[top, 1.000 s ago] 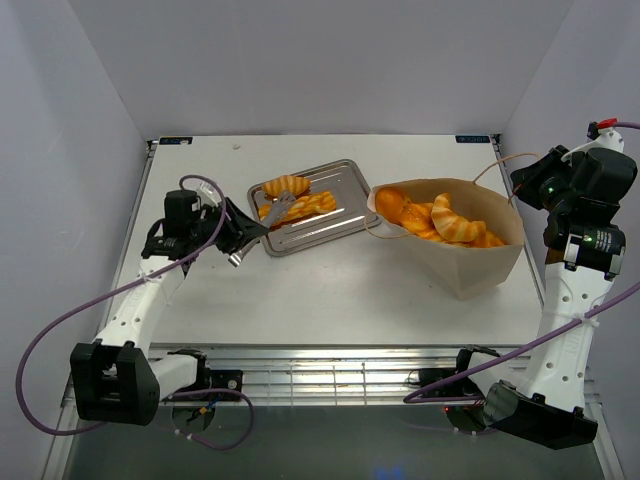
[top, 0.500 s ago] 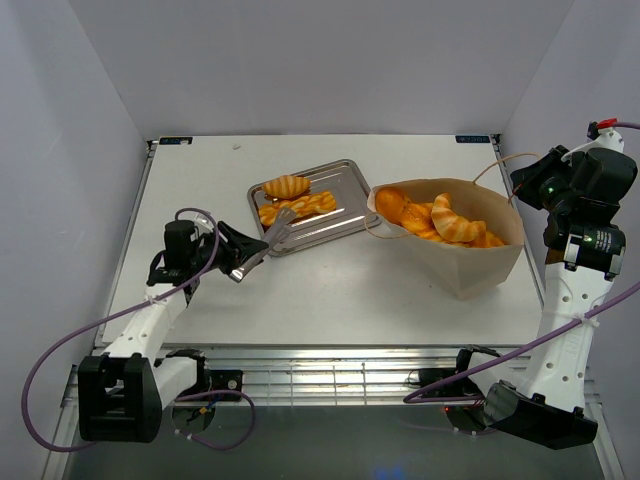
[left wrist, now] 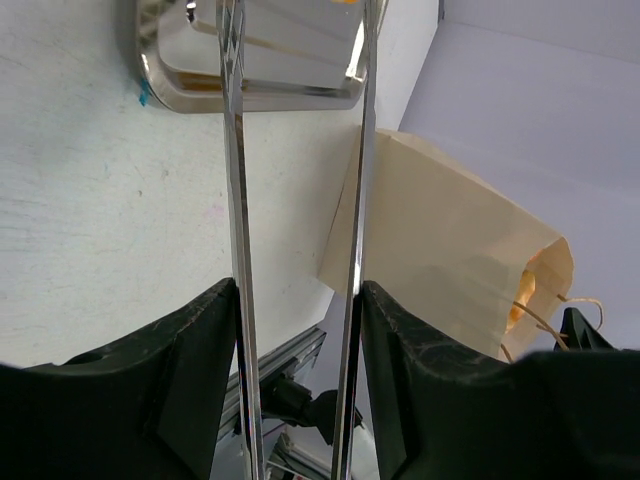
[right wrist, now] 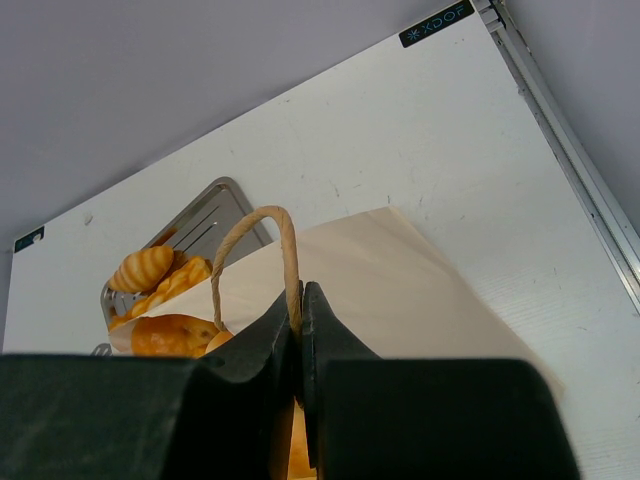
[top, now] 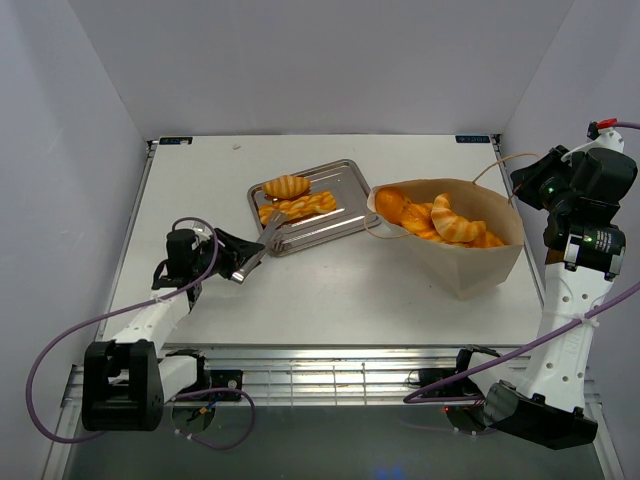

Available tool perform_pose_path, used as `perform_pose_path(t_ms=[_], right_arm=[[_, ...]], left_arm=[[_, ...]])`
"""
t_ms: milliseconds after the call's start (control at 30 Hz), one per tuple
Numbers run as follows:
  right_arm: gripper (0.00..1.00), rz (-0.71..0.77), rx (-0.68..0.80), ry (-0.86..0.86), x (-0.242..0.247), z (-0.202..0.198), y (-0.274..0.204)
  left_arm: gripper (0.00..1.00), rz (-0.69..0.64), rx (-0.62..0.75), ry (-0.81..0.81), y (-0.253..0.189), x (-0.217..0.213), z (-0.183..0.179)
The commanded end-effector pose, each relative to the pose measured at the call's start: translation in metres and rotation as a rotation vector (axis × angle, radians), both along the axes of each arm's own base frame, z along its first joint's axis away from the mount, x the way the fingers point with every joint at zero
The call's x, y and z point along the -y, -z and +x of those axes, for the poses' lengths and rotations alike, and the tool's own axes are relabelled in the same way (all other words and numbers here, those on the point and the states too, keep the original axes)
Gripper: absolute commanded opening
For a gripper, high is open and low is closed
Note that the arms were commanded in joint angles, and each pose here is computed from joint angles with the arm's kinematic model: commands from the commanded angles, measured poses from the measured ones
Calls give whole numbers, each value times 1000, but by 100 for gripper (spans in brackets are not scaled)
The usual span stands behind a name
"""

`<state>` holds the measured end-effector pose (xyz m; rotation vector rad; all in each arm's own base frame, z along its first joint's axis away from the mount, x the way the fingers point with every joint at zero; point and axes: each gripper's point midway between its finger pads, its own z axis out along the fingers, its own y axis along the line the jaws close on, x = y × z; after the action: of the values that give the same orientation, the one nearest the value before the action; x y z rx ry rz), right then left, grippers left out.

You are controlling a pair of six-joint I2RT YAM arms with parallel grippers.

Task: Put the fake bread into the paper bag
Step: Pick up the fake bread from the plate.

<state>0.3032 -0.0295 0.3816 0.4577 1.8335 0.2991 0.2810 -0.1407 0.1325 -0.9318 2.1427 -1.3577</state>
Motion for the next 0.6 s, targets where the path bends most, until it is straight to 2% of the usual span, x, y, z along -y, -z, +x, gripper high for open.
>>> perform_pose_path(t_ms=[0,567], right_arm=[[8,-44,115,-4,0,-2,-33],[8,-40,112,-3,1,1,-30]], left_arm=[[60,2,41,-46,1,-7,13],[59,7,6,-99,20,-12,44]])
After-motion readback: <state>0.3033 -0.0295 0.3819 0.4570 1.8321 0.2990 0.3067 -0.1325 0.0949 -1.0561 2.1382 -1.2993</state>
